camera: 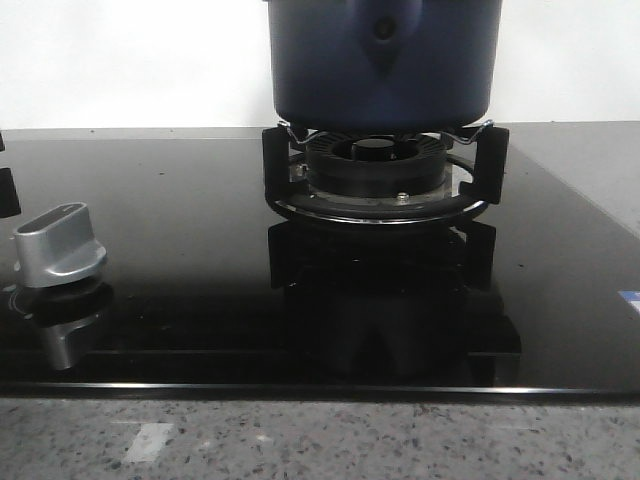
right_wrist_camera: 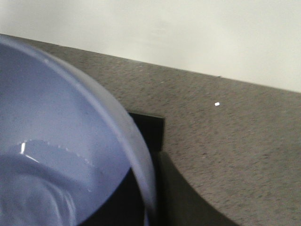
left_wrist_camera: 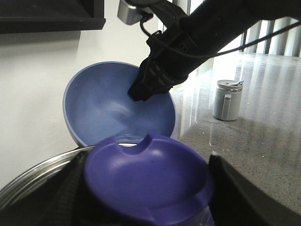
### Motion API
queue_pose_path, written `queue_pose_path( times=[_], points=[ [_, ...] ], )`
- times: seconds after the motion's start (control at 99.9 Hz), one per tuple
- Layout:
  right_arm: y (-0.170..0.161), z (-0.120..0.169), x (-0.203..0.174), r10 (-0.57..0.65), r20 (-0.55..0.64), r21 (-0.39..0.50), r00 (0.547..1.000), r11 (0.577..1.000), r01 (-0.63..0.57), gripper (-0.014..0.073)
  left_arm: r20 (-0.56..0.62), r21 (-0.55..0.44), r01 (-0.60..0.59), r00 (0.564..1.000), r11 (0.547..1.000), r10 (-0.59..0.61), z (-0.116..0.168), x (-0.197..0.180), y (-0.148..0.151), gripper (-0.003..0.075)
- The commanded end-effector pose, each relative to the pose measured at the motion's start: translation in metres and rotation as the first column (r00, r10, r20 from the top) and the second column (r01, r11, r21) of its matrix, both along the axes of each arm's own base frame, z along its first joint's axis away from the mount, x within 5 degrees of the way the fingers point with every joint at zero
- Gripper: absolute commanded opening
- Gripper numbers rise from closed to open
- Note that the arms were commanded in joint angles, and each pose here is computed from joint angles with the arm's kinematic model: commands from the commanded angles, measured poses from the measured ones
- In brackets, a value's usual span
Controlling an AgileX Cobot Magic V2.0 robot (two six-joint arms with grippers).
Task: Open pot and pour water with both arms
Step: 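Tilt the bowl with the right gripper to pour water into the saucepan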
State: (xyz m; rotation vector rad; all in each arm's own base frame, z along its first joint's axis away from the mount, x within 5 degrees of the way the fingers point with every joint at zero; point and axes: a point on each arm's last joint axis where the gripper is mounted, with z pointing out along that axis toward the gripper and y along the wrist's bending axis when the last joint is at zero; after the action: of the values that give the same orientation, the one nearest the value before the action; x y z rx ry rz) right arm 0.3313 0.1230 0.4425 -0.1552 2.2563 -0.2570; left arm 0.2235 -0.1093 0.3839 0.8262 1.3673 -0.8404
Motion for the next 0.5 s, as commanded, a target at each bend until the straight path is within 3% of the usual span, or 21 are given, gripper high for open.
queue_pose_path(
  times=[0.0,0.3,0.49],
  points=[
    [-0.005,0.033,-0.011,-0.017,0.181,-0.06,0.983,0.998,0.028,-0.0046,0.039,-0.127,0.003,0.999,0.992,0.002,0.024,-0.007,0.003,0.0314],
    [0.012,0.048,-0.022,0.019,0.311,-0.294,0.95,0.953,0.077,-0.0046,0.039,-0.127,0.003,0.999,0.992,0.002,0.024,-0.007,0.003,0.0314],
    [0.013,0.051,-0.026,0.007,0.328,-0.341,0.945,0.933,0.112,-0.0046,0.039,-0.127,0.003,0.999,0.992,0.002,0.024,-0.007,0.003,0.0314]
  ],
)
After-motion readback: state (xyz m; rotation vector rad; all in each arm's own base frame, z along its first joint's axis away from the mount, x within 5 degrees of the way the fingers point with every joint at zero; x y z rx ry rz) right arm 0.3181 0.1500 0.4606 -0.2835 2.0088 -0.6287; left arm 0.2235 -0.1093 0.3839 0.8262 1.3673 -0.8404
